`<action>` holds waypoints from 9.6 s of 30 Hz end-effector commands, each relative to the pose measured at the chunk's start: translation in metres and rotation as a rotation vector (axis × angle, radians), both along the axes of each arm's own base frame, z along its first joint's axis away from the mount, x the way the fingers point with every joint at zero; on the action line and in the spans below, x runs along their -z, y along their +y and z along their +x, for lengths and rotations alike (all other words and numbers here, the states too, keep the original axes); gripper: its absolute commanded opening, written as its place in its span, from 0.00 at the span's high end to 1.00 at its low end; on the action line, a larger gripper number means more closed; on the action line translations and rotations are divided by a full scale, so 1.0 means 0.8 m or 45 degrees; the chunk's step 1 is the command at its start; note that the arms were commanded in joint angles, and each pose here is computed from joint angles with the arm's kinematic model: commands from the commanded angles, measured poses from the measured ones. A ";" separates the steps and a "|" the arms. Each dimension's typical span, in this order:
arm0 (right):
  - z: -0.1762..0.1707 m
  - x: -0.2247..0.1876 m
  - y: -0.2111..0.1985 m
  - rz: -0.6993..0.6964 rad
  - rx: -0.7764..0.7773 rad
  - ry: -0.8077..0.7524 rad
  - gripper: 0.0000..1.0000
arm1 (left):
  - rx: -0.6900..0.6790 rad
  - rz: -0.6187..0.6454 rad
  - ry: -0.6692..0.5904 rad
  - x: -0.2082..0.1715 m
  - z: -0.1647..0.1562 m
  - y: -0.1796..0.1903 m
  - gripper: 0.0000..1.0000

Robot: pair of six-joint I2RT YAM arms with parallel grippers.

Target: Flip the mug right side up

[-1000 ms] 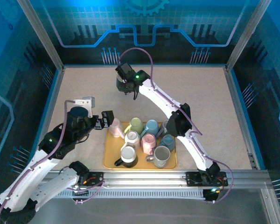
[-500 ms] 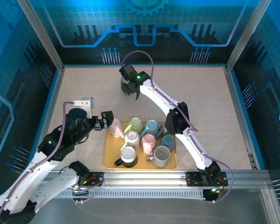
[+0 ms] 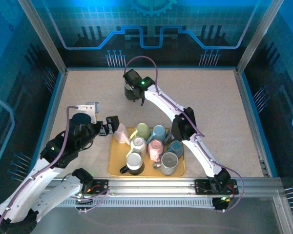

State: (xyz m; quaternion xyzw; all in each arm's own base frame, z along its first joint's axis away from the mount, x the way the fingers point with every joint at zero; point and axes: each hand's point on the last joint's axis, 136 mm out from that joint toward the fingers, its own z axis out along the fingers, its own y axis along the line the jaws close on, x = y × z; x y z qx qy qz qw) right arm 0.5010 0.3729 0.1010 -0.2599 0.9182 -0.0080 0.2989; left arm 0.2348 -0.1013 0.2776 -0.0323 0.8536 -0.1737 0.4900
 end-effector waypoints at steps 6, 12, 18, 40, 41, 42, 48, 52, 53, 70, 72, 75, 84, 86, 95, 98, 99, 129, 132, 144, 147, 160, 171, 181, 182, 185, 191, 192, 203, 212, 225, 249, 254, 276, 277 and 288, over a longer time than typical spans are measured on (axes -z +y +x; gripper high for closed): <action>-0.018 -0.051 0.022 0.047 -0.029 -0.065 1.00 | 0.011 0.004 -0.045 -0.006 0.000 0.000 0.01; -0.023 -0.048 0.026 0.016 -0.046 -0.075 1.00 | 0.008 0.015 -0.039 -0.003 0.000 0.001 0.01; -0.021 -0.037 0.023 0.000 -0.035 -0.062 1.00 | 0.002 0.022 -0.035 -0.002 0.000 0.002 0.01; -0.028 -0.033 0.027 0.021 -0.037 -0.040 0.72 | -0.022 0.048 -0.028 0.003 0.003 0.006 0.01; -0.028 -0.033 0.028 0.026 -0.037 -0.038 0.71 | -0.021 0.047 -0.028 0.003 0.003 0.006 0.01; -0.028 -0.033 0.028 0.031 -0.035 -0.036 0.70 | -0.022 0.049 -0.027 0.003 0.003 0.006 0.01; -0.028 -0.037 0.030 0.042 -0.035 -0.044 0.68 | -0.019 0.042 -0.030 0.002 0.003 0.005 0.01; -0.033 -0.047 0.038 0.083 -0.068 -0.043 0.64 | -0.019 0.044 -0.029 0.002 0.004 0.005 0.01; -0.035 -0.049 0.042 0.094 -0.084 -0.041 0.63 | -0.019 0.045 -0.028 0.003 0.004 0.005 0.01; -0.061 -0.052 0.063 0.267 -0.140 0.071 0.59 | -0.014 0.051 -0.002 0.008 0.008 0.002 0.01; -0.061 -0.054 0.066 0.287 -0.138 0.074 0.57 | -0.009 0.056 0.004 0.010 0.008 0.001 0.01; -0.058 -0.058 0.057 0.277 -0.089 0.063 0.41 | 0.001 0.054 0.015 0.011 0.009 -0.001 0.01; -0.059 -0.130 0.029 0.364 -0.067 -0.026 0.19 | 0.170 0.027 0.083 0.024 0.006 -0.034 0.01; -0.064 -0.148 0.022 0.383 -0.089 -0.043 0.18 | 0.244 0.026 0.125 0.031 0.004 -0.049 0.01; -0.110 -0.219 -0.084 0.540 0.076 -0.091 0.21 | 0.579 0.220 0.340 0.083 -0.018 -0.111 0.01; -0.142 -0.241 -0.126 0.596 0.105 -0.131 0.21 | 0.685 0.329 0.412 0.102 -0.033 -0.134 0.01; -0.155 -0.248 -0.137 0.607 0.100 -0.149 0.21 | 0.711 0.347 0.439 0.107 -0.037 -0.141 0.01; -0.309 -0.254 -0.223 0.650 -0.118 -0.247 0.20 | 0.806 0.626 0.936 0.228 -0.046 -0.160 0.08; -0.310 -0.255 -0.224 0.656 -0.120 -0.252 0.20 | 0.779 0.651 0.949 0.239 -0.043 -0.156 0.09; -0.312 -0.252 -0.222 0.674 -0.120 -0.237 0.24 | 0.751 0.654 1.008 0.262 -0.045 -0.155 0.22; -0.312 -0.254 -0.221 0.684 -0.116 -0.235 0.26 | 0.738 0.660 0.987 0.257 -0.043 -0.152 0.32; -0.318 -0.266 -0.233 0.692 -0.081 -0.275 0.27 | 0.666 0.556 0.716 0.149 -0.023 -0.152 0.41; -0.335 -0.269 -0.212 0.767 -0.208 -0.198 0.26 | 0.665 0.196 0.385 0.000 -0.038 -0.155 0.42; -0.352 -0.283 -0.191 0.848 -0.276 -0.227 0.26 | 0.585 0.039 0.141 -0.063 -0.032 -0.142 0.44; -0.355 -0.282 -0.188 0.858 -0.294 -0.213 0.27 | 0.590 -0.005 0.112 -0.073 -0.034 -0.143 0.45; -0.355 -0.275 -0.186 0.891 -0.259 -0.178 0.31 | 0.631 -0.176 0.058 -0.095 -0.043 -0.151 0.45; -0.366 -0.275 -0.161 1.113 -0.277 -0.069 0.32 | 0.674 -0.536 -0.057 -0.129 -0.052 -0.156 0.45; -0.367 -0.277 -0.158 1.147 -0.283 -0.063 0.32 | 0.672 -0.582 -0.079 -0.134 -0.052 -0.153 0.45; -0.398 -0.316 -0.125 1.603 -0.480 0.060 0.24 | 0.622 -1.065 -0.324 -0.182 -0.026 -0.126 0.44; -0.391 -0.338 -0.107 1.891 -0.580 0.199 0.22 | 0.771 -1.257 -0.451 -0.226 -0.029 -0.134 0.44; -0.378 -0.367 -0.089 1.950 -0.675 0.216 0.38 | 0.841 -1.312 -0.366 -0.205 -0.030 -0.147 0.45; -0.346 -0.324 -0.112 1.550 -0.423 0.048 1.00 | 0.509 -0.690 -0.133 -0.079 -0.047 -0.094 0.01; -0.322 -0.311 -0.126 1.383 -0.345 -0.012 1.00 | 0.440 -0.521 -0.048 -0.055 -0.048 -0.079 0.01; -0.175 -0.227 -0.174 0.577 0.052 -0.147 1.00 | 0.241 -0.154 -0.022 -0.015 -0.031 -0.032 0.01; -0.169 -0.221 -0.175 0.551 0.067 -0.149 1.00 | 0.241 -0.151 -0.029 -0.014 -0.031 -0.032 0.01; -0.100 -0.151 -0.137 0.267 0.121 -0.073 1.00 | 0.258 -0.047 -0.001 -0.003 -0.028 -0.030 0.01</action>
